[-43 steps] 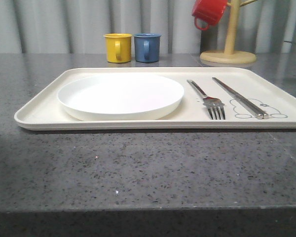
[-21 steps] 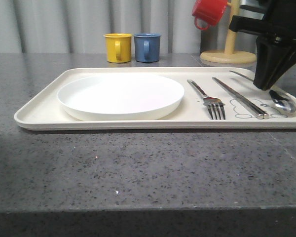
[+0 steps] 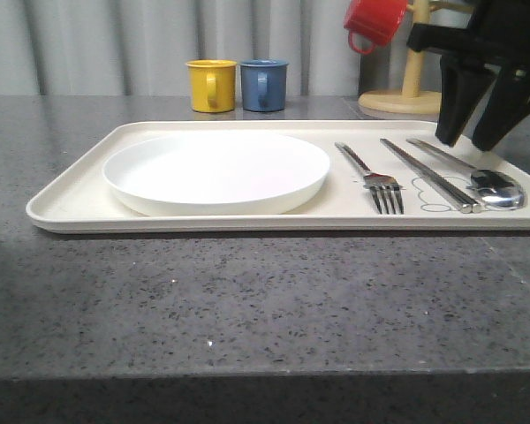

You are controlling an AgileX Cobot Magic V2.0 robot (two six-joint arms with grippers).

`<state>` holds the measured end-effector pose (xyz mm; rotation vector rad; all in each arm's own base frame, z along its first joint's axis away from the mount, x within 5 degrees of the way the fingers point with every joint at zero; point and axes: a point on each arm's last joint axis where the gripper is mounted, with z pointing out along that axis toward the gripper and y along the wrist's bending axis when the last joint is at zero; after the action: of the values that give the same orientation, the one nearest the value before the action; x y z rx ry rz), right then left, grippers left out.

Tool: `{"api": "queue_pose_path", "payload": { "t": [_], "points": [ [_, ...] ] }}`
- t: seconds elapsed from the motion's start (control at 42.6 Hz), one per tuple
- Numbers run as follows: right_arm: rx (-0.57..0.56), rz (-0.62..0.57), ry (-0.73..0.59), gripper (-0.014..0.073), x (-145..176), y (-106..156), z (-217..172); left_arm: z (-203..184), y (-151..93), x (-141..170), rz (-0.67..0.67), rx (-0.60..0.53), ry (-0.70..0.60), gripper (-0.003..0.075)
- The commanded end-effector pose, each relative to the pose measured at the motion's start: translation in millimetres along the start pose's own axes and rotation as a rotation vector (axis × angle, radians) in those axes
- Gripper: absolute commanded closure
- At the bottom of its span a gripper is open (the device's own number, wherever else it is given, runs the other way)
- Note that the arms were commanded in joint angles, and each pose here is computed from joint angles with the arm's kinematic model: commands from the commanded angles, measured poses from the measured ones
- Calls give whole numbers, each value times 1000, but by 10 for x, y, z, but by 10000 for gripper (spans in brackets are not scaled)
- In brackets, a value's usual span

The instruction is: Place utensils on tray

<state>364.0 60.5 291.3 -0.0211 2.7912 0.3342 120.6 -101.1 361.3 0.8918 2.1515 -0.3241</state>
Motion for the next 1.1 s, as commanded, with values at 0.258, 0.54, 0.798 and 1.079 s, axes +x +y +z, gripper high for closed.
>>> {"api": "queue_pose_path", "payload": {
  "t": [0.258,0.54,0.798,1.079],
  "points": [
    [-18,-330,-348,232,677,428,-1346,-76,-7,-119,-14,4,-99,240],
    [-37,-407,-442,232,1600,326,-1779,-76,-7,-119,-14,4,-99,240],
    [-54,-408,-490,232,2321,144,-1895,-76,-7,-119,-14,4,-99,240],
    [-65,-350,-591,233,2764,3,-1933,-77,-6,-121,-14,4,-101,240]
  ]
}}
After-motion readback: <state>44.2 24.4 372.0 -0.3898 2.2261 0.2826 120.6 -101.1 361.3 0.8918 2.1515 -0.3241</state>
